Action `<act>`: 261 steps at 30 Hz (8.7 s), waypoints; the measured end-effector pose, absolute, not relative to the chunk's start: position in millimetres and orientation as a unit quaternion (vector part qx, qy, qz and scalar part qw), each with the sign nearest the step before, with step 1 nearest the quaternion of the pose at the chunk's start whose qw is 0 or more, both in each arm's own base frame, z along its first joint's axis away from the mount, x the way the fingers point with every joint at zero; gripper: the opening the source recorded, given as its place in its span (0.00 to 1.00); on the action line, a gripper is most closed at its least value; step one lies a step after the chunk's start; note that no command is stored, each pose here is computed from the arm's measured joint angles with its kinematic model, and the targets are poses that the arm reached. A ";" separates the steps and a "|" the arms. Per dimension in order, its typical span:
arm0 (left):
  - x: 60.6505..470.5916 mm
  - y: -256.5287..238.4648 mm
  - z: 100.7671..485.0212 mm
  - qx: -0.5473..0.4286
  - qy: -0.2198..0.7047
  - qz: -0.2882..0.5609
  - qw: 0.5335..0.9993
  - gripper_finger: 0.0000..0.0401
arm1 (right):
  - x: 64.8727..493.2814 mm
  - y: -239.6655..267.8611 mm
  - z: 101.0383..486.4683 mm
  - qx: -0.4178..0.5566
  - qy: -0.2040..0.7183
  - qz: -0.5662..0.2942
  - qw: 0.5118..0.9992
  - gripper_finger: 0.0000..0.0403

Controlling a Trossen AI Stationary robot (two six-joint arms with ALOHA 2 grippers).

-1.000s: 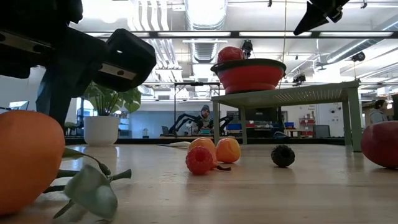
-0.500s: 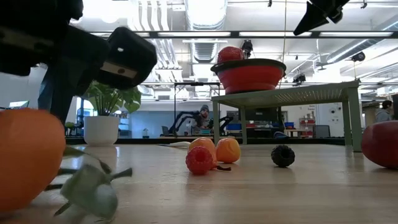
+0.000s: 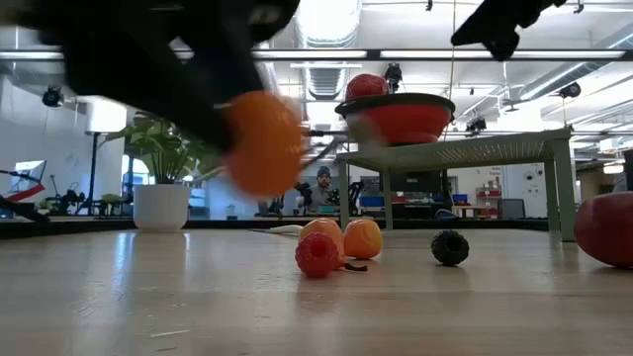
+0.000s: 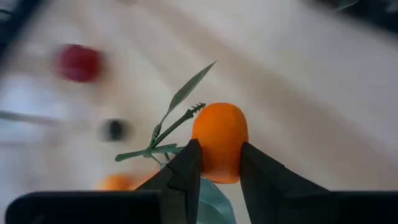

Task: Pick & Place Fruit
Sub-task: Put the orange into the red gray colander on the shelf, then put the pomegranate into the red gray colander on the shelf

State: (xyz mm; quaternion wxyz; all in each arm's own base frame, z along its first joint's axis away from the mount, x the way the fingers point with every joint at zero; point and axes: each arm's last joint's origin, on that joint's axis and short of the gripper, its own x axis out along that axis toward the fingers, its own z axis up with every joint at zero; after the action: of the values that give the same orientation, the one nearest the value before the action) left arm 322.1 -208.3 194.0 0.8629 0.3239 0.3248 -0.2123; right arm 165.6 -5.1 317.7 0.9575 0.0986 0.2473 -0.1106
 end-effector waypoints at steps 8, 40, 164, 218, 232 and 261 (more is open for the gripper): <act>336.0 -199.8 220.6 0.525 0.275 0.006 0.806 0.24 | 182.4 31.0 275.8 0.101 0.144 0.000 0.984 0.02; 372.1 -149.7 243.1 0.612 0.255 0.117 0.739 0.24 | 239.2 67.8 251.8 0.031 0.082 0.004 0.996 0.45; 380.8 -135.7 252.6 0.559 0.227 0.169 0.780 0.69 | 218.0 -151.2 340.3 0.006 0.224 -0.309 0.924 0.05; 354.5 -158.5 203.6 0.132 0.374 -0.187 0.899 0.69 | 198.3 4.3 337.1 -0.054 0.258 -0.120 0.957 0.40; 361.3 -161.0 174.9 0.186 0.389 -0.192 0.882 0.68 | 198.0 5.8 336.7 -0.046 0.259 -0.119 0.957 0.32; 361.8 -156.9 171.4 0.263 0.392 -0.152 0.869 0.68 | 158.7 168.4 210.0 0.102 0.307 -0.112 0.939 0.39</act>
State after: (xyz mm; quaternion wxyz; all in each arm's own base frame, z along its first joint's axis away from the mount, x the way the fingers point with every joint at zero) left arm 361.8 -156.9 171.4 0.8685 0.2625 0.3920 -0.1520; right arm 158.7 168.4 210.0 0.9395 0.1018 0.3073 -0.1123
